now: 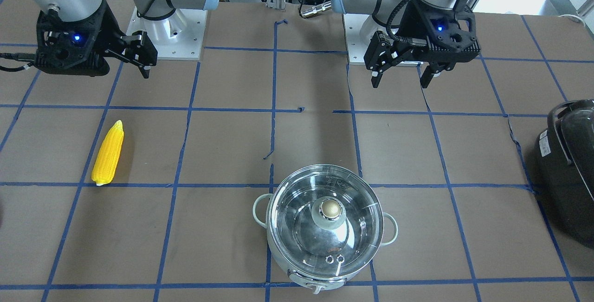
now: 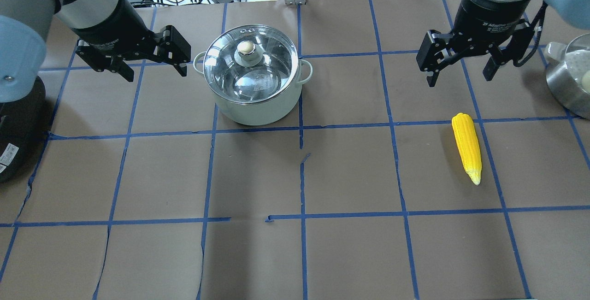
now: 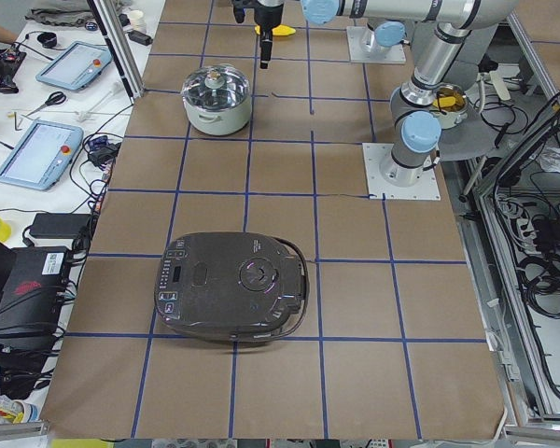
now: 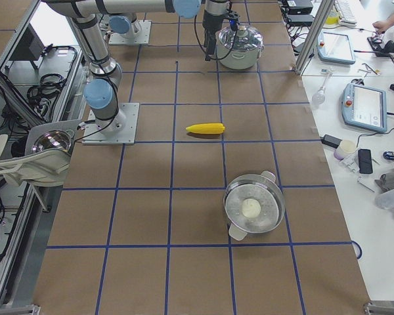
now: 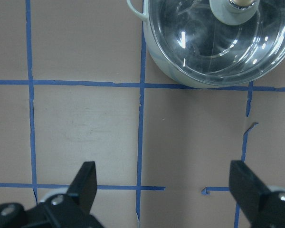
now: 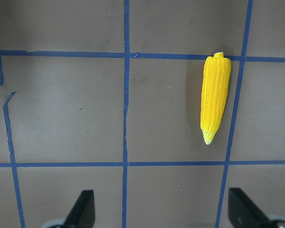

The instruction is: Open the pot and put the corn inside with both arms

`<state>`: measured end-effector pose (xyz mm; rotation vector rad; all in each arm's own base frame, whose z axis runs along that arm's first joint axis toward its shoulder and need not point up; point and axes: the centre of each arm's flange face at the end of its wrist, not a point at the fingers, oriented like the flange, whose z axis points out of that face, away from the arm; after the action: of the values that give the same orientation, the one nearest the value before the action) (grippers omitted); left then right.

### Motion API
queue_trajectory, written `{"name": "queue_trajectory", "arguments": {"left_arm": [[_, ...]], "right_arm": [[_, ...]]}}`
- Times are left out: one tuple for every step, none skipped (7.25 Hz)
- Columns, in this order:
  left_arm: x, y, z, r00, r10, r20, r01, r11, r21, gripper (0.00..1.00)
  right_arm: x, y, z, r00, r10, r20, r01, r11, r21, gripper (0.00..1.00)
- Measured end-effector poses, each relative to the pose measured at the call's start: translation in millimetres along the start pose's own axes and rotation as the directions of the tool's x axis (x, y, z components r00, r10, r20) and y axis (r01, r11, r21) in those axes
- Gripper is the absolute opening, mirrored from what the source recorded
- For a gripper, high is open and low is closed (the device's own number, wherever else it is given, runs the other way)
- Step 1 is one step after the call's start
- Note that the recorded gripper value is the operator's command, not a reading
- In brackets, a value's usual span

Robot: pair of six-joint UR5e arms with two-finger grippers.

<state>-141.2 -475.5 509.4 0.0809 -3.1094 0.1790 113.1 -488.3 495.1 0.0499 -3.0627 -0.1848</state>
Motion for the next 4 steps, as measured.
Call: {"name": "queue_trajectory", "arguments": {"left_arm": [[-0.1, 0.4, -0.1, 1.0, 0.0, 0.0, 0.0, 1.0, -0.001, 1.0], [-0.1, 0.4, -0.8, 1.0, 0.0, 0.001, 0.0, 1.0, -0.001, 1.0], [-0.4, 0.4, -1.3, 1.0, 0.0, 0.002, 0.0, 1.0, 0.0, 1.0], [-0.8, 0.3, -1.1, 1.0, -0.001, 0.003, 0.001, 1.0, -0.001, 1.0]], "right_arm": [[0.1, -0.1, -0.1, 1.0, 0.0, -0.001, 0.0, 1.0, 0.001, 1.0], [0.2, -1.0, -0.5, 1.0, 0.0, -0.001, 0.0, 1.0, 0.007, 1.0], [2.2, -3.9, 0.5, 1.0, 0.002, -0.001, -0.002, 1.0, 0.013, 1.0], [6.4, -7.4, 2.7, 1.0, 0.01, 0.0, -0.01, 1.0, 0.013, 1.0]]}}
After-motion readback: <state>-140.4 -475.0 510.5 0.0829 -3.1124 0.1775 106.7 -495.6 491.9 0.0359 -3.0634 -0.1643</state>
